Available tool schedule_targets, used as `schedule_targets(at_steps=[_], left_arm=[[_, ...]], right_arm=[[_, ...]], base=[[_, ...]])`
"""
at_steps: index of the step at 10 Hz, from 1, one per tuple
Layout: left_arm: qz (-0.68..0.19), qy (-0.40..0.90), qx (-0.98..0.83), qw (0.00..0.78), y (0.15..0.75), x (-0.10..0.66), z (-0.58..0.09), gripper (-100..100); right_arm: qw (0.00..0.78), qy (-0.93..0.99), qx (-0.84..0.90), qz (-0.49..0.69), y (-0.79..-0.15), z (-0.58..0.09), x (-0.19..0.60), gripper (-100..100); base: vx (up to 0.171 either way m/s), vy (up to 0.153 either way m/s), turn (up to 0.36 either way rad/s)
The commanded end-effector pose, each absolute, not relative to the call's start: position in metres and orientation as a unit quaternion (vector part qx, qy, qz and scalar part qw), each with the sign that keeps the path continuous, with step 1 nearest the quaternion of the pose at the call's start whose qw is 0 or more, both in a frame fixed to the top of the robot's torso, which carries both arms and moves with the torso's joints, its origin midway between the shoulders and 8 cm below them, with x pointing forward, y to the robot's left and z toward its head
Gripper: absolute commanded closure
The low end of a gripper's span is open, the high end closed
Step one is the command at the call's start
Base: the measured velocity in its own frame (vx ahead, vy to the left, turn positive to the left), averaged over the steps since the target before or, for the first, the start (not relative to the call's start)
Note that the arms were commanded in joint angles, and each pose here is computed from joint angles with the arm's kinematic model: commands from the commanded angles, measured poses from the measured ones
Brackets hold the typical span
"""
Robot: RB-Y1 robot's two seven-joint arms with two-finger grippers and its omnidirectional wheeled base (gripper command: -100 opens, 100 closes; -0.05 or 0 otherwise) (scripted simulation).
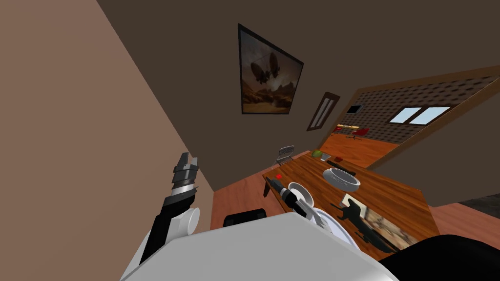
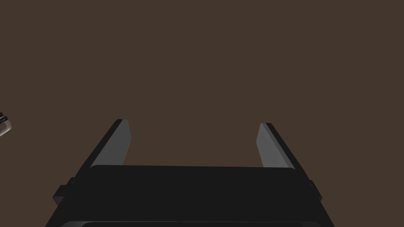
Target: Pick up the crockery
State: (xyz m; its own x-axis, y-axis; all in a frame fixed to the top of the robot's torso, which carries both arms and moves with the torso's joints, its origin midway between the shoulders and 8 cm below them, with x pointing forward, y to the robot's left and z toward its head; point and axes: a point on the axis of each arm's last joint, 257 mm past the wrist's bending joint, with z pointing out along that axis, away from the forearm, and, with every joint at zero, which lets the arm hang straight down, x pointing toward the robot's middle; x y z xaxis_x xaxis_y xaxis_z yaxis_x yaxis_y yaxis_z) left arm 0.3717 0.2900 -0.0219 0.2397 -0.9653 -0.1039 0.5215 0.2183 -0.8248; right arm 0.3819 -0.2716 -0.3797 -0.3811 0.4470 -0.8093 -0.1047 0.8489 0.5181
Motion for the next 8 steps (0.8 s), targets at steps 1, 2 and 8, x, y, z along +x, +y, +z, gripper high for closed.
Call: schedule_targets(at_steps=[1, 2, 8], left_arm=[[-0.524, 0.325, -0.341, 0.71, 0.29, 0.372, -0.022, 0], [-0.524, 0.325, -0.341, 0.71, 0.29, 0.372, -0.022, 0], [-0.524, 0.325, -0.341, 0.71, 0.29, 0.372, -0.022, 0]], right_arm=[[0.529, 0.814, 0.077, 0.225, -0.278, -0.404, 0.371, -100], [0.521, 0.821, 0.082, 0.218, -0.285, -0.414, 0.366, -100], [0.462, 0.876, 0.003, 0.138, -0.325, -0.478, 0.326, -100]], base=[[-0.003, 0.005, 0.184], [-0.003, 0.001, 0.066], [-0.009, 0.003, 0.09]])
